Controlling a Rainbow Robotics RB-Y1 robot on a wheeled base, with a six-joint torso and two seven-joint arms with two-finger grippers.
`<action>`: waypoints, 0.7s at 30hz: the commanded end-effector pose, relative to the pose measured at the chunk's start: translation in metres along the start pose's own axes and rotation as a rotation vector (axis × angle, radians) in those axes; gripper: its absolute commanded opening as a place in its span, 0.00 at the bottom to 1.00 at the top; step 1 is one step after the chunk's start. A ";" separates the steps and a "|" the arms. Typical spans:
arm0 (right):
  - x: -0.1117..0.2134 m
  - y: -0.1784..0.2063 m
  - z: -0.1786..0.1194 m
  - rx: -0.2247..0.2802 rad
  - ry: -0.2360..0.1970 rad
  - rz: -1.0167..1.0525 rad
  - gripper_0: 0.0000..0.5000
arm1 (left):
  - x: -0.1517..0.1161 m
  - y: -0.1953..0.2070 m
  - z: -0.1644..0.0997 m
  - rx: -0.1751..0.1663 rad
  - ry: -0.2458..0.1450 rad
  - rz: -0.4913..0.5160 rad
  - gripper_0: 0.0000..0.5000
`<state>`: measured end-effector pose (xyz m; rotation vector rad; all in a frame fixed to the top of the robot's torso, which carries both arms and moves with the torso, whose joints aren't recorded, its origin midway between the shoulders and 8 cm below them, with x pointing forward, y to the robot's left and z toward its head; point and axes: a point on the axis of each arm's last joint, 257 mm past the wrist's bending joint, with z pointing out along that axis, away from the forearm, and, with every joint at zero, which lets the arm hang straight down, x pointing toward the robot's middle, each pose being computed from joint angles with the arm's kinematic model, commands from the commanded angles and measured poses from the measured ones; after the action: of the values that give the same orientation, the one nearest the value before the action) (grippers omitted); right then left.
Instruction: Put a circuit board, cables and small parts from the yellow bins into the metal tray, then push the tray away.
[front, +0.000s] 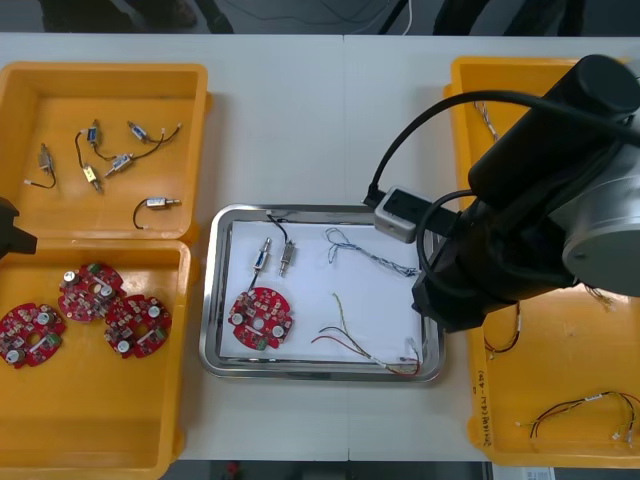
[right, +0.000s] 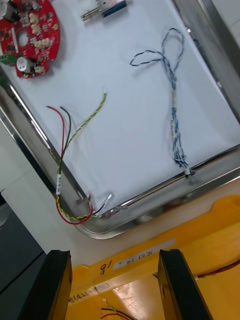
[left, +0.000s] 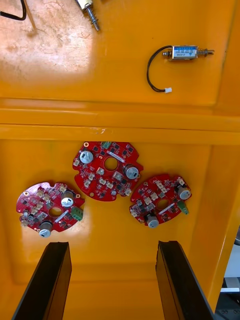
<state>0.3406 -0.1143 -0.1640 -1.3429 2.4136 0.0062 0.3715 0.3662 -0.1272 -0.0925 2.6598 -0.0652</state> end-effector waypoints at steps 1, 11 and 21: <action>-0.010 0.023 0.001 0.017 0.018 -0.127 1.00 | 0.003 0.010 -0.011 -0.027 -0.018 0.106 1.00; -0.056 0.072 0.026 -0.020 0.000 -0.247 1.00 | 0.006 0.012 -0.010 -0.032 -0.014 0.111 1.00; -0.082 0.095 0.058 -0.020 -0.037 -0.318 1.00 | 0.006 0.012 -0.010 -0.032 -0.014 0.111 1.00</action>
<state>0.3226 -0.0032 -0.2089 -1.6555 2.2176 -0.0207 0.3656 0.3711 -0.1301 -0.1077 2.6632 -0.0575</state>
